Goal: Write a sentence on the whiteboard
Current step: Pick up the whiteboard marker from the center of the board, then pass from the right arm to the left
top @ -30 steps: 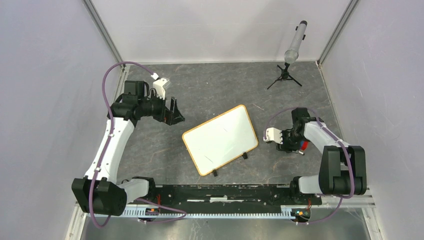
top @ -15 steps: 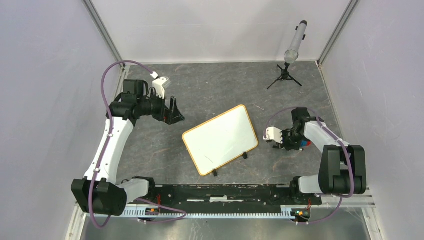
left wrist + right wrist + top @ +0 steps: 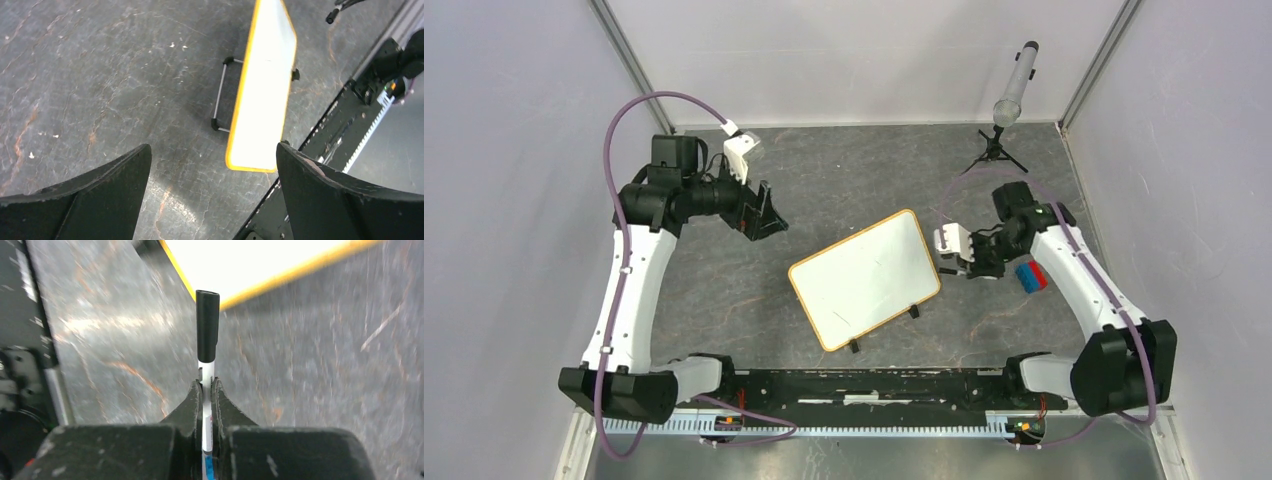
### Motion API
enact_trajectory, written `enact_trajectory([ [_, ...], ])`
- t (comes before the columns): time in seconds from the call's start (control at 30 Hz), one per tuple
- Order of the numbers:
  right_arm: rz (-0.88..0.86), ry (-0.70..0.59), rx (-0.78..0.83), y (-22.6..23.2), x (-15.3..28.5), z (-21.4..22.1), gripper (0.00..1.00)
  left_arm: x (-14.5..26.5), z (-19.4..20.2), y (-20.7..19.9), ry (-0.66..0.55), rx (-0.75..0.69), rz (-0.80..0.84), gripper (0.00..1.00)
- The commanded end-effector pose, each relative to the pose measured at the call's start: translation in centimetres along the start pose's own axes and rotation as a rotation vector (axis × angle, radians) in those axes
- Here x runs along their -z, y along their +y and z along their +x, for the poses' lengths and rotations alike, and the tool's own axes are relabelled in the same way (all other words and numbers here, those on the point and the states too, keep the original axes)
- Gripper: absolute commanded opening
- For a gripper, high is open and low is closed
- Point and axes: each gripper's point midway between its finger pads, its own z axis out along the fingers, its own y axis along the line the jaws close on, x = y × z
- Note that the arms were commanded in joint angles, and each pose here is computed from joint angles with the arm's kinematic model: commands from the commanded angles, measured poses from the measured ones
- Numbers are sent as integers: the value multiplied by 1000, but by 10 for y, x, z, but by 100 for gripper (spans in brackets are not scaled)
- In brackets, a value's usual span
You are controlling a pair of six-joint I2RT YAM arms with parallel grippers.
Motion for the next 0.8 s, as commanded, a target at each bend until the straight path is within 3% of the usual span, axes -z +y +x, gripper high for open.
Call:
enact_trajectory([
  [0.0,-89,-170,-32,23,11,-75,0,12,-4,-33,12,-118,106,100],
  [0.23,-122,-404,-99,21,30,-169,0,57,-14,-76,116,-435,162,100],
  [0.37,-188,-513,-133,30,38,-208,0,69,-18,-93,93,-675,172,99],
  [0.63,-441,-641,-263,62,33,-243,0,43,-24,-120,51,-1382,112,90],
  [0.77,-511,-643,-317,75,23,-243,0,22,-32,-139,122,-1565,60,83],
])
